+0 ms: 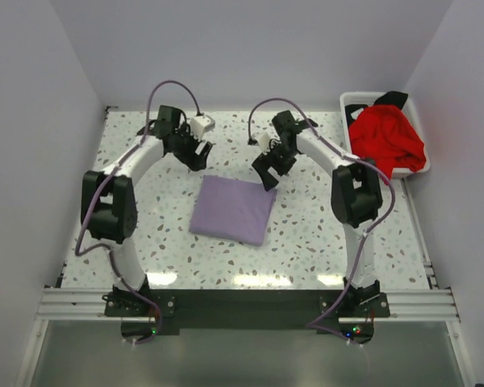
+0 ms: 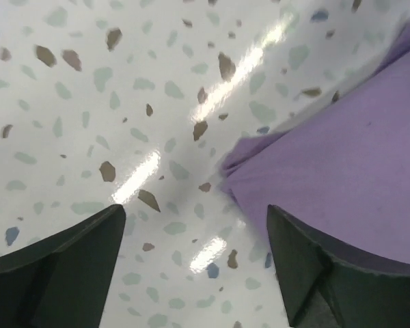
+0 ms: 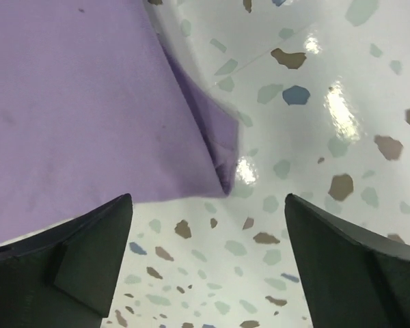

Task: Fold and stack the t-shirts
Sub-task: Fold the tshirt, then neatly place the folded tshirt to the corner

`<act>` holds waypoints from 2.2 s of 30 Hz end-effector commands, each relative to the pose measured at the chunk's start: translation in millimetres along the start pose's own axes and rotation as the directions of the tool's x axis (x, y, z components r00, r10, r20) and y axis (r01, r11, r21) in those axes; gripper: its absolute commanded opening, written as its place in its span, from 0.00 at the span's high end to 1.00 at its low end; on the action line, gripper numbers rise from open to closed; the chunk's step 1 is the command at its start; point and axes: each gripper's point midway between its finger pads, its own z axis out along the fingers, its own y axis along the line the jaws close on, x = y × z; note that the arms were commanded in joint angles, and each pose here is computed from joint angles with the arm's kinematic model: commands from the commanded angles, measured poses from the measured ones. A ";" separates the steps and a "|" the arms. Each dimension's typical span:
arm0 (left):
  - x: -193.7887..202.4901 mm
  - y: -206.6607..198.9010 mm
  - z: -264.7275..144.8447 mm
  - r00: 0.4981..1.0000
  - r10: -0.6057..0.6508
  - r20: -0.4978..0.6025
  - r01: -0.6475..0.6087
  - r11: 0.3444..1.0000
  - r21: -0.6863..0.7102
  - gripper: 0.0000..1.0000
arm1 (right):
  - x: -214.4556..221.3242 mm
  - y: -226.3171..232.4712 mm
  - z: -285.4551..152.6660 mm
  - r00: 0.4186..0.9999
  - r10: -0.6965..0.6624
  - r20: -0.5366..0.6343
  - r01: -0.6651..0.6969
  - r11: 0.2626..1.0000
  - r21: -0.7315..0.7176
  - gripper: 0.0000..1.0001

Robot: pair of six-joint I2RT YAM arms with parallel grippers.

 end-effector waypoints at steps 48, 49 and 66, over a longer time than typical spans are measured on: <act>153.7 258.5 5.0 0.933 -0.203 -0.297 0.032 0.870 -0.492 0.00 | 39.4 -26.3 -109.6 0.960 0.227 0.165 -0.254 0.953 0.165 0.01; 154.1 262.4 6.1 0.934 -0.203 -0.293 0.035 0.869 -0.493 0.00 | 39.4 -26.5 -110.0 0.960 0.226 0.165 -0.253 0.953 0.166 0.01; 6.4 279.8 -132.8 0.998 0.056 0.012 -0.038 0.805 -0.592 0.00 | 31.2 -16.7 -123.4 0.949 0.238 0.207 -0.270 0.953 0.139 0.01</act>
